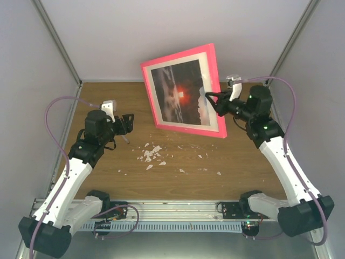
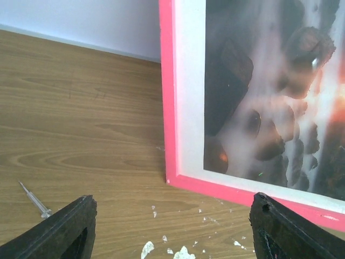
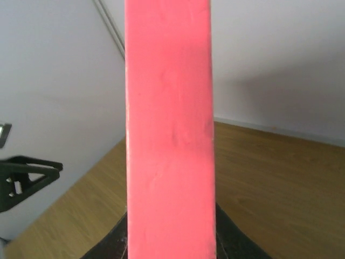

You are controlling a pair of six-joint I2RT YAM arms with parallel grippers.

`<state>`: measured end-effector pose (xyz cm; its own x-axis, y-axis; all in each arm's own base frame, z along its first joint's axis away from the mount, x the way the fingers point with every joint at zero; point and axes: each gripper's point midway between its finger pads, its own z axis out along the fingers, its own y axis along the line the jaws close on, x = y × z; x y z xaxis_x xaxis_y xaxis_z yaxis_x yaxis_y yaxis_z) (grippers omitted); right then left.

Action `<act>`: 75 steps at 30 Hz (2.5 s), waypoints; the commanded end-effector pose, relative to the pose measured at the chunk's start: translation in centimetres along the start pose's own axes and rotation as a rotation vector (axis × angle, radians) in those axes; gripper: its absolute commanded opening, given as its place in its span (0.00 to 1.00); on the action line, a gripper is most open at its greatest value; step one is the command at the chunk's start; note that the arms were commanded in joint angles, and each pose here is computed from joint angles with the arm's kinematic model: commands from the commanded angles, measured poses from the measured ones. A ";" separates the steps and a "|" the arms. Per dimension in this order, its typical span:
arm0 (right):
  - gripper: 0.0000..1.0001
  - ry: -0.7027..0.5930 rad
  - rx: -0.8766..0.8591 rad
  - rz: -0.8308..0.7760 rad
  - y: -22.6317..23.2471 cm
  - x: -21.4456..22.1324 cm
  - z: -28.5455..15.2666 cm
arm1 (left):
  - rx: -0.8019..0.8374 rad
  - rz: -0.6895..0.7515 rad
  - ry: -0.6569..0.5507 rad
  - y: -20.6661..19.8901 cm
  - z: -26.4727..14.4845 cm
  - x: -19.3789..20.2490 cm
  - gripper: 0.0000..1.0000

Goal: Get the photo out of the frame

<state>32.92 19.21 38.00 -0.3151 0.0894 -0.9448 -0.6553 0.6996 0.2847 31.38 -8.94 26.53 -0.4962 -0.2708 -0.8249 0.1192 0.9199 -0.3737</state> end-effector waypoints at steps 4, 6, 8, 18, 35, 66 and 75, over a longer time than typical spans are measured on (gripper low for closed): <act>0.00 -0.123 -0.302 0.178 0.1 -2.6 -2.8 | 0.048 -0.004 -0.028 -0.6 0.0 -0.4 0.78; 0.00 -0.099 -0.286 0.227 -1.3 -1.6 -2.7 | 0.055 -0.006 -0.019 -0.7 0.1 -0.1 0.78; 0.01 -0.064 -0.286 0.279 -2.4 -0.3 -2.5 | 0.058 -0.007 -0.009 -0.6 0.3 0.1 0.78; 0.01 0.117 -0.278 0.517 -7.4 6.5 -2.0 | 0.074 -0.012 0.090 -0.4 2.1 2.7 0.78; 0.01 0.359 -0.293 0.763 -15.9 18.0 1.7 | 0.091 -0.081 0.227 0.6 5.3 7.7 0.77; 0.53 0.635 0.451 0.784 -31.8 28.3 -4.1 | 0.096 -0.043 0.424 -1.0 10.5 14.0 0.74; 0.71 0.539 0.625 0.707 -30.0 24.4 -5.9 | 0.012 0.019 0.355 -0.8 14.4 10.1 0.80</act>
<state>41.59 -3.26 5.41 -0.8856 0.3588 -0.2951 0.1592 0.8312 0.5328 35.02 -16.40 10.51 -0.8227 -0.1463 -0.5493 0.1225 0.8980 -0.4226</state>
